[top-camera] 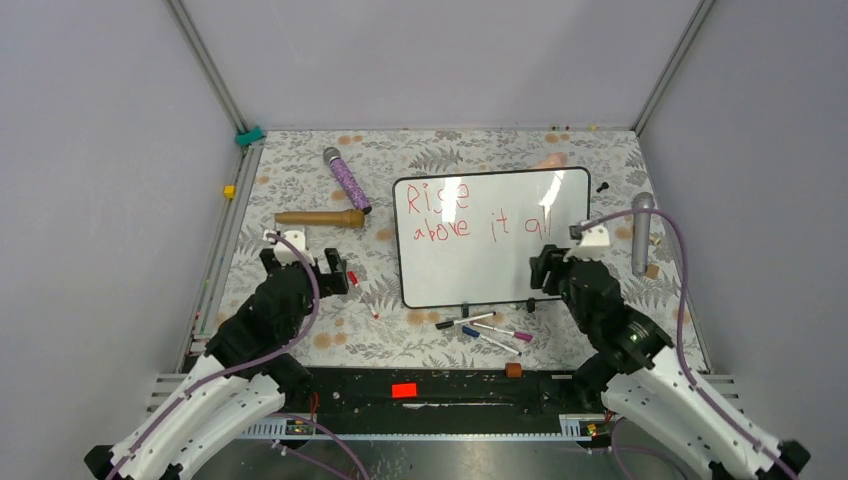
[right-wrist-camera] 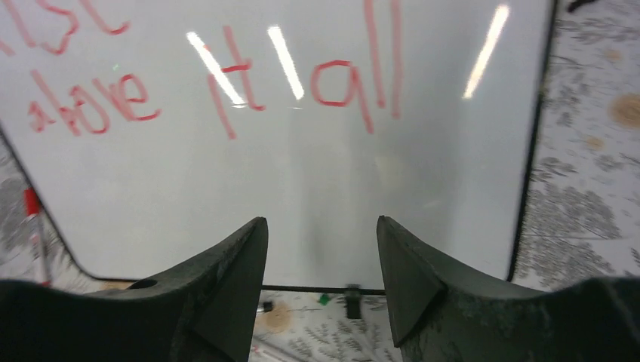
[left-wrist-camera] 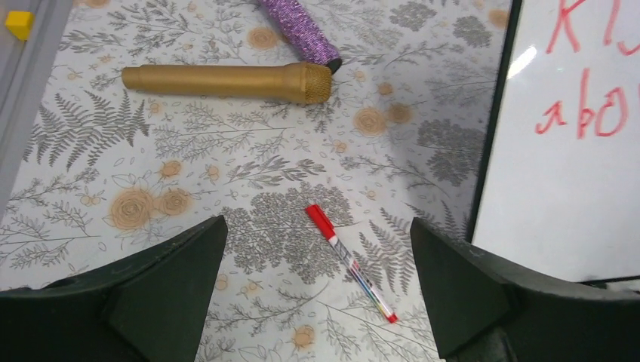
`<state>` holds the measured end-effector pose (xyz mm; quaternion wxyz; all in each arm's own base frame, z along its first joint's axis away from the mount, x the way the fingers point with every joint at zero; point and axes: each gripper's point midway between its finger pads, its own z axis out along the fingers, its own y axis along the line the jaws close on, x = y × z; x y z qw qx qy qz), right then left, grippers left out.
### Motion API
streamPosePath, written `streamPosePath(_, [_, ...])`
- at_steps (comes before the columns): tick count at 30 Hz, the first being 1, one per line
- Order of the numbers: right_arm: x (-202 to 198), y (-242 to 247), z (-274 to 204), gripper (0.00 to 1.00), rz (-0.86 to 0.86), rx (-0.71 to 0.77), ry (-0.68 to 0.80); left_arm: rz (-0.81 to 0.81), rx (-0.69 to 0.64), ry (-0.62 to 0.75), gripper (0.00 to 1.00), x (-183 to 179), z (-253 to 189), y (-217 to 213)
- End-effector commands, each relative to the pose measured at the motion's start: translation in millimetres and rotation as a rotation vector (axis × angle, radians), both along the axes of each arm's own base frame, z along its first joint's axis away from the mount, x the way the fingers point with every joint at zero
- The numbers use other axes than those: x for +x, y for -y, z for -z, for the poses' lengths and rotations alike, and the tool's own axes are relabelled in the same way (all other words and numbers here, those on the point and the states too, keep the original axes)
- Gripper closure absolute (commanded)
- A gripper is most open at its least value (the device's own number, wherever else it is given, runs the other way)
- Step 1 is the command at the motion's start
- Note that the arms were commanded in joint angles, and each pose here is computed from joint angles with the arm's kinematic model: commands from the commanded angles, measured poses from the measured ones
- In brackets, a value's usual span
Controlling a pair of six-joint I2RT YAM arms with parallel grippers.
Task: Write a sentence on the whiteboard
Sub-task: Reset both arms
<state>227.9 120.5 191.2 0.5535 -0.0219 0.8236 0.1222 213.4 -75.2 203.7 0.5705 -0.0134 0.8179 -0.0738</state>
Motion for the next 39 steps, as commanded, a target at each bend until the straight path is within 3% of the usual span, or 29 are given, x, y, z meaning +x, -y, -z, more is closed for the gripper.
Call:
streamPosePath(1, [8,57,10,0.38,0.202,-0.046,0.055,-0.098,0.078,0.171,0.07,31,-14,-10])
streamPosePath(6, [32,95,36,0.35,0.364,-0.103,-0.003,-0.196,0.141,0.195,0.06,61,16,-23])
streamPosePath(10, [58,124,42,0.33,0.42,-0.218,0.164,-0.296,0.152,0.162,0.07,83,45,-55])
streamPosePath(12, [65,132,49,0.31,0.423,-0.192,0.15,-0.311,0.184,0.178,0.08,91,50,-69])
streamPosePath(19, [87,131,69,0.28,0.429,-0.171,0.204,-0.291,0.143,0.252,0.08,117,62,-85])
streamPosePath(25, [108,120,75,0.26,0.372,-0.189,0.233,-0.218,0.207,0.284,0.08,140,61,-78])
streamPosePath(29, [119,116,82,0.26,0.329,-0.231,0.225,-0.148,0.231,0.195,0.2,156,72,-68])
streamPosePath(39, [134,134,98,0.21,0.415,-0.176,0.191,-0.164,0.209,0.223,0.24,150,69,-75])
